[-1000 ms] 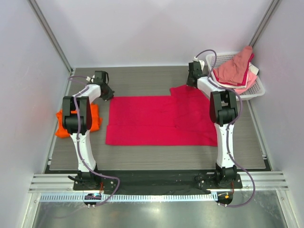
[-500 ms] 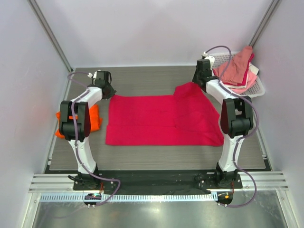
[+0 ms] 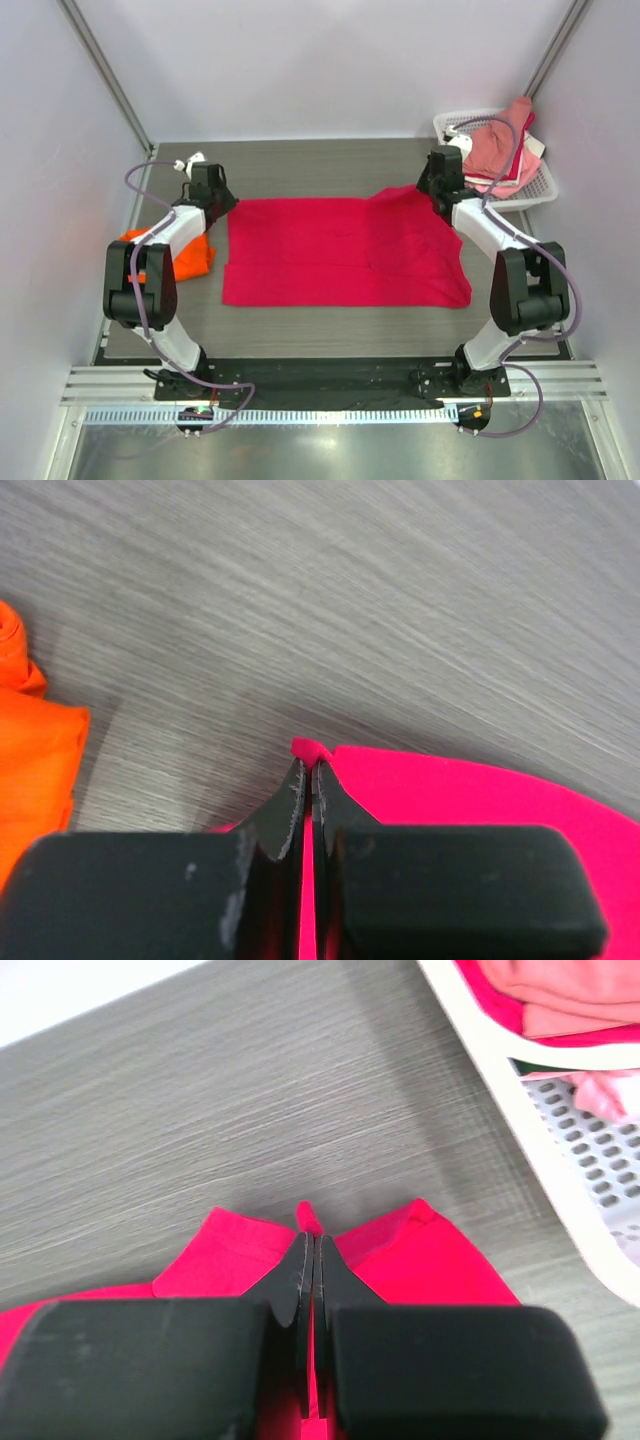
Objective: Fold and stack the t-shirts
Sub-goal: Fold the tshirt
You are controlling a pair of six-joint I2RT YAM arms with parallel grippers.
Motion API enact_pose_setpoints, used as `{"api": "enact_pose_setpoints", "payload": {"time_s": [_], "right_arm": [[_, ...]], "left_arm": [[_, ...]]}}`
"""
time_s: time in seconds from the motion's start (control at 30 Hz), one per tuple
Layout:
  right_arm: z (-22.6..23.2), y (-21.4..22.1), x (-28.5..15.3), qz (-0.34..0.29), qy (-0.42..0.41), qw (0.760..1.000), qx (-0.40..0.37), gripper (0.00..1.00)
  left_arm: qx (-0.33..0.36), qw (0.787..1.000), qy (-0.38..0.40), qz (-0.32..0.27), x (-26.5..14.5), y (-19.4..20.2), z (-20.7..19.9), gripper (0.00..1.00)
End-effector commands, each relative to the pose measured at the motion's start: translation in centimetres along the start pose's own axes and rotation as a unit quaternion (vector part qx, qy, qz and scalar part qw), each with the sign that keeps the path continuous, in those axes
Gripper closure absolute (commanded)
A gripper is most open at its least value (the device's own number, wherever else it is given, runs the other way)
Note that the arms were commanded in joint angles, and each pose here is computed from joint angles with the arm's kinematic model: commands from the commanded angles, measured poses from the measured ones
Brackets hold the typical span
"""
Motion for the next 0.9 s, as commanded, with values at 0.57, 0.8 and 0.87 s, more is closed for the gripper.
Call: {"api": "enact_pose_setpoints", "payload": {"time_s": [0.57, 0.8, 0.87], "right_arm": [[-2.8, -1.2, -9.9, -0.090, 0.003, 0.995, 0.031, 0.99], [-3.1, 1.7, -11.0, -0.061, 0.003, 0.998, 0.008, 0.99], [-3.1, 2.0, -11.7, -0.061, 0.001, 0.998, 0.006, 0.99]], "left_arm": [[0.058, 0.983, 0.130, -0.116, -5.2, -1.0, -0.3, 1.00], [0.079, 0.987, 0.112, -0.085, -5.3, 1.0, 1.4, 1.00], [0.075, 0.988, 0.109, -0.085, -5.5, 1.5, 1.9, 1.00]]}}
Point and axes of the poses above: each gripper's point midway between its finger pads, its own x axis out along the fingers, its own z axis along the line the jaws close on, y = z × x, the point moved 3 cm from there along -x, back along the fingers, and after that the axes turned 7 degrees about -x, right-handed, at the moved point
